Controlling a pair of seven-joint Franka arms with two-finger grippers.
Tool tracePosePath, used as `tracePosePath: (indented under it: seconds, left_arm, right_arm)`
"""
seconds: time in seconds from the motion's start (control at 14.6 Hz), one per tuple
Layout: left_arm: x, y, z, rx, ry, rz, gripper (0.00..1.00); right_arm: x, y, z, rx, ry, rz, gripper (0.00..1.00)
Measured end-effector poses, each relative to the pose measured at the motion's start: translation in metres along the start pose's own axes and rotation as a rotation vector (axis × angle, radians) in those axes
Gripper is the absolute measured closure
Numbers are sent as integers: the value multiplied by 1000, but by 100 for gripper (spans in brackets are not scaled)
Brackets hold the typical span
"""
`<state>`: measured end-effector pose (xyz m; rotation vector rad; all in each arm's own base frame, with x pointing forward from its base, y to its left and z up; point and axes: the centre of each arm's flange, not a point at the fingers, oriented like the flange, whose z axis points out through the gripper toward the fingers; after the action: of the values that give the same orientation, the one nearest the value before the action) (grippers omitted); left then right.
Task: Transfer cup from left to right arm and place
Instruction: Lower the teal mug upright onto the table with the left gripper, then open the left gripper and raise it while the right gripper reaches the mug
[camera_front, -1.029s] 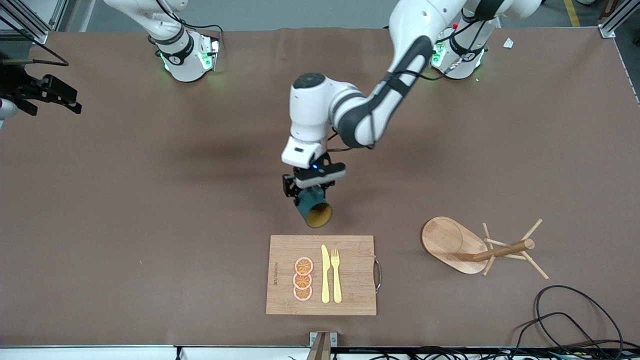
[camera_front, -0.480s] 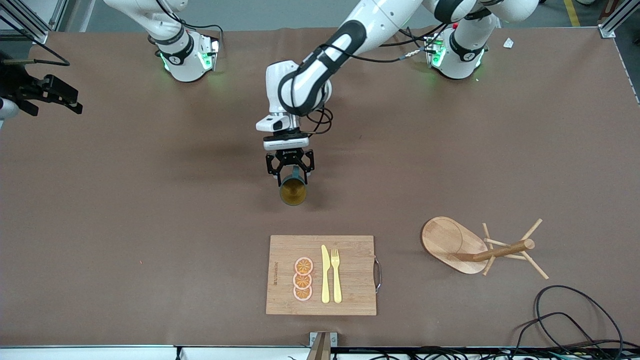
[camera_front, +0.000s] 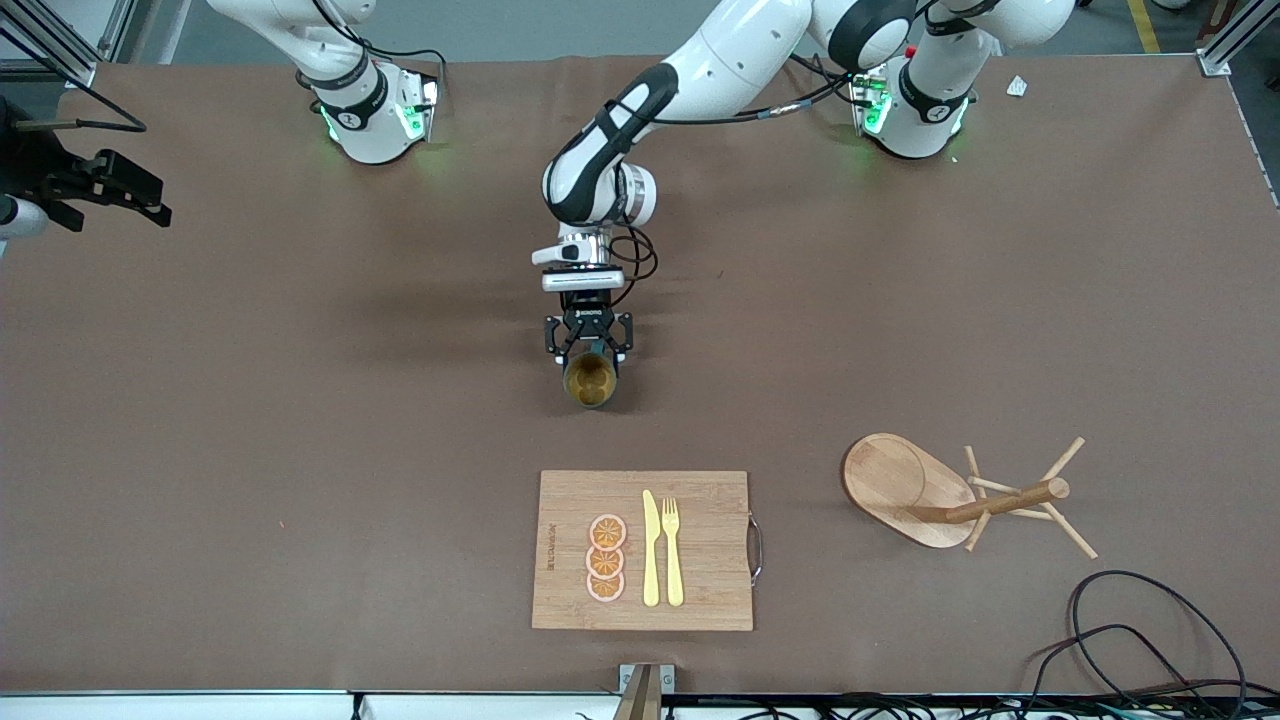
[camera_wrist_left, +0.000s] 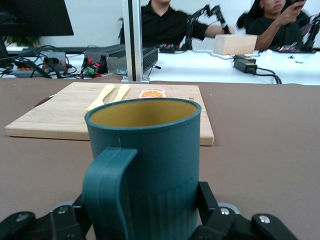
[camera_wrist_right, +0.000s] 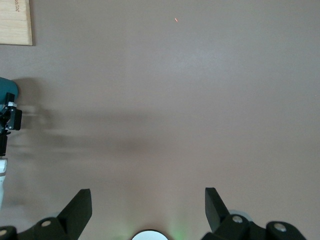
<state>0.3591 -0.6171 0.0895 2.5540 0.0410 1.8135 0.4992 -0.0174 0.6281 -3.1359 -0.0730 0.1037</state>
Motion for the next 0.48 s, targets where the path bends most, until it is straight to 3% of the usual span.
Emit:
tracePosePath:
  seconds: [0.14,0.34,0.48]
  left_arm:
    - [-14,-2,-1,-13,17,12,18]
    - [-15,14,-21,-29,10,-11,0]
    - [-11,29,-48,39,-34,-84,0]
  right_arm:
    - [0,-3,4,2,-10,-6,0]
    - [1,-14,11,2,-25,-28,0]
    - [1,-16,12,2,-29,-32,0]
